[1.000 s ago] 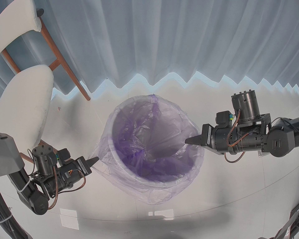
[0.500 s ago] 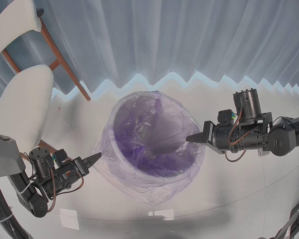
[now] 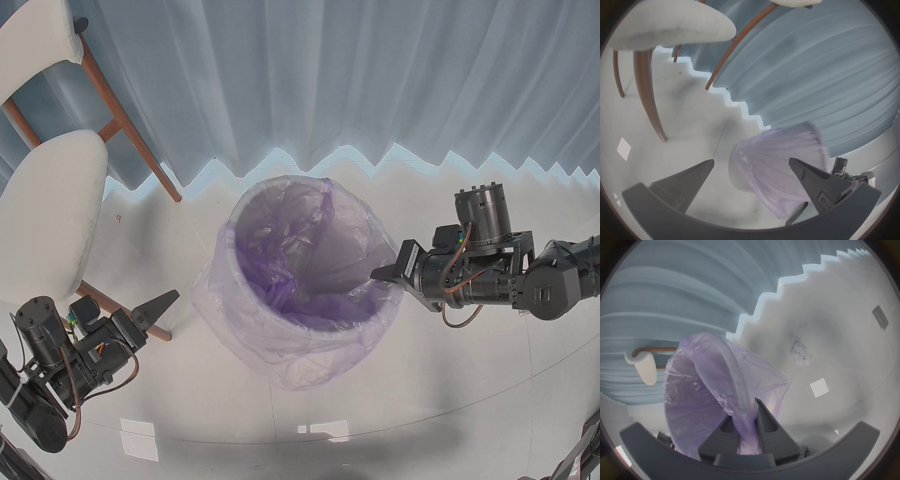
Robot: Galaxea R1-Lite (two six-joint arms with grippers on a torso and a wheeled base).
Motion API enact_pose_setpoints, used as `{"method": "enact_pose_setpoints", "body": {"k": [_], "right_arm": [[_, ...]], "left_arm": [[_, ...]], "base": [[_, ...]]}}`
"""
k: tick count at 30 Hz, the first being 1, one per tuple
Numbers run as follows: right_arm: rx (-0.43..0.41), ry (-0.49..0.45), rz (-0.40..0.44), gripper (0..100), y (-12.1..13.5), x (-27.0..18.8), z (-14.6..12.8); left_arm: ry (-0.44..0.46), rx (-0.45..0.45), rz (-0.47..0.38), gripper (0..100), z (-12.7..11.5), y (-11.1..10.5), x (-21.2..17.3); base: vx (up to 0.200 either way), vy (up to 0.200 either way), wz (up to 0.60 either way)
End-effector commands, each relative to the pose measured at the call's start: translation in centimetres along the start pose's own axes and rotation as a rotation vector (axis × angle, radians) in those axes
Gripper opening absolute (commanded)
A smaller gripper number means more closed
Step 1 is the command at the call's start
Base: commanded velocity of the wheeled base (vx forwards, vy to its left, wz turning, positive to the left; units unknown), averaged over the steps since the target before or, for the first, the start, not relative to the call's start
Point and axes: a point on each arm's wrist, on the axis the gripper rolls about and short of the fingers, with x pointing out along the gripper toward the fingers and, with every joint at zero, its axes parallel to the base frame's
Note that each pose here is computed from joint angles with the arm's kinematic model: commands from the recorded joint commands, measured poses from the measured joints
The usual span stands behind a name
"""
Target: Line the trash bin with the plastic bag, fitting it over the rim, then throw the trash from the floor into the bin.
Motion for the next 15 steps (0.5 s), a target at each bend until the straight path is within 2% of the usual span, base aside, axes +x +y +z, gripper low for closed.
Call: {"method": "enact_pose_setpoints", "body": {"k": [1,5,8,12,15], "right_arm": [[0.031,-0.036,-0.07,0,0.1,4.2,-2.5],[0.002,-0.064,-0.11,0,0.2,6.8,-4.3],[-0.007,-0.093,-0.112,0,0.8,8.5,-4.5],[-0.014,-0.136,-0.084,0,2.3,10.2,-3.9],[-0.015,-0.156,-0.084,0,2.4,11.6,-3.7]], "left_arm": [[-0.058,-0.007,-0.039,100,0.5,-1.3,-2.8],[-0.103,0.009,-0.035,100,1.0,-1.6,-2.8],[-0.138,0.038,-0.042,100,1.3,-2.1,-3.0],[-0.174,0.164,-0.02,100,1.4,-2.3,-3.3],[-0.188,0.236,-0.024,100,1.5,-2.6,-3.7]], "base": [[0.0,0.0,0.0],[0.0,0.0,0.0],[0.0,0.0,0.0],[0.0,0.0,0.0],[0.0,0.0,0.0]]}}
